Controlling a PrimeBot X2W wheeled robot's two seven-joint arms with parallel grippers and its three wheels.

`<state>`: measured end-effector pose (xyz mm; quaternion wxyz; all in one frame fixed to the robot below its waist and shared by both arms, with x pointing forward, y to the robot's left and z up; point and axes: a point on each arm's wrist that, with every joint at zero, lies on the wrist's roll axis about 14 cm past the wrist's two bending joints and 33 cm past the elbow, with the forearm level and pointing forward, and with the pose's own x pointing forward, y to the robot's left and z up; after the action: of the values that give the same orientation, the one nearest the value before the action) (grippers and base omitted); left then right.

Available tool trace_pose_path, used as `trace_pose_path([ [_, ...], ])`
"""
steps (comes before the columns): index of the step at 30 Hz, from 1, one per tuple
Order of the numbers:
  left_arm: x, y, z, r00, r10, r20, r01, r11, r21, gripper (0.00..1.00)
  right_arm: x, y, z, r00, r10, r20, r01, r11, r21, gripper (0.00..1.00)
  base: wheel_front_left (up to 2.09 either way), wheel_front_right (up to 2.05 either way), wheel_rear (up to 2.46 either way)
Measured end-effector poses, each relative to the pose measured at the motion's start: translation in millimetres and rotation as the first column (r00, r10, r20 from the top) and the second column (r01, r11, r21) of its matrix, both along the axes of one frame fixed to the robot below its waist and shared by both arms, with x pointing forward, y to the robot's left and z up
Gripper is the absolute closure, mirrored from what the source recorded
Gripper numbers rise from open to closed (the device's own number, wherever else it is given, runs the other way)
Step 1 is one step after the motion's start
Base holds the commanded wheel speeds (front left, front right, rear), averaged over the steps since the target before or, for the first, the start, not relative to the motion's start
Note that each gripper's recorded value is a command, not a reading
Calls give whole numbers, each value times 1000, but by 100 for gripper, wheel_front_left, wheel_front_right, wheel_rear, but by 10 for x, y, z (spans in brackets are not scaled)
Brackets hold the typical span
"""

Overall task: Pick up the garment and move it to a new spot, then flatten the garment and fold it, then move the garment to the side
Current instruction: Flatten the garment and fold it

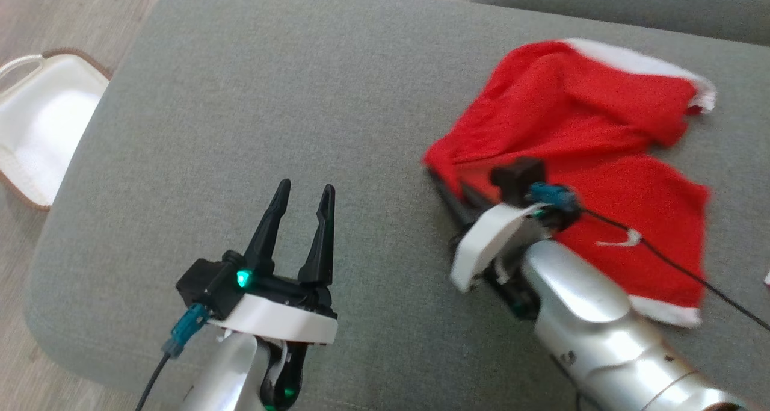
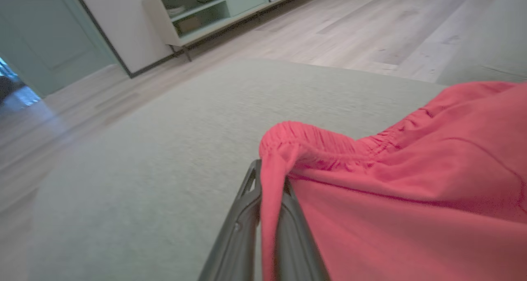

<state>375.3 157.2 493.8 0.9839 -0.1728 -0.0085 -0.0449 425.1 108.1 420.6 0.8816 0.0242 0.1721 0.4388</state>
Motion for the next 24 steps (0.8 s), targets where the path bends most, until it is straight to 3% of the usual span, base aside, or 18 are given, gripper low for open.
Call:
trace_pose_path([
  [8,3,-61,77,1000,-19,24,19,1000,-2,0,-556,397,270,977,158,-146,-136,979,151,100,0,0,0],
  [16,13,-43,23,1000,-13,8,13,1000,0,0,-401,29,-242,950,60,-308,-53,998,29,100,0,0,0],
  [24,3,14,-37,1000,4,-11,-4,1000,3,0,-230,15,-358,962,65,-266,-83,995,-58,100,0,0,0],
])
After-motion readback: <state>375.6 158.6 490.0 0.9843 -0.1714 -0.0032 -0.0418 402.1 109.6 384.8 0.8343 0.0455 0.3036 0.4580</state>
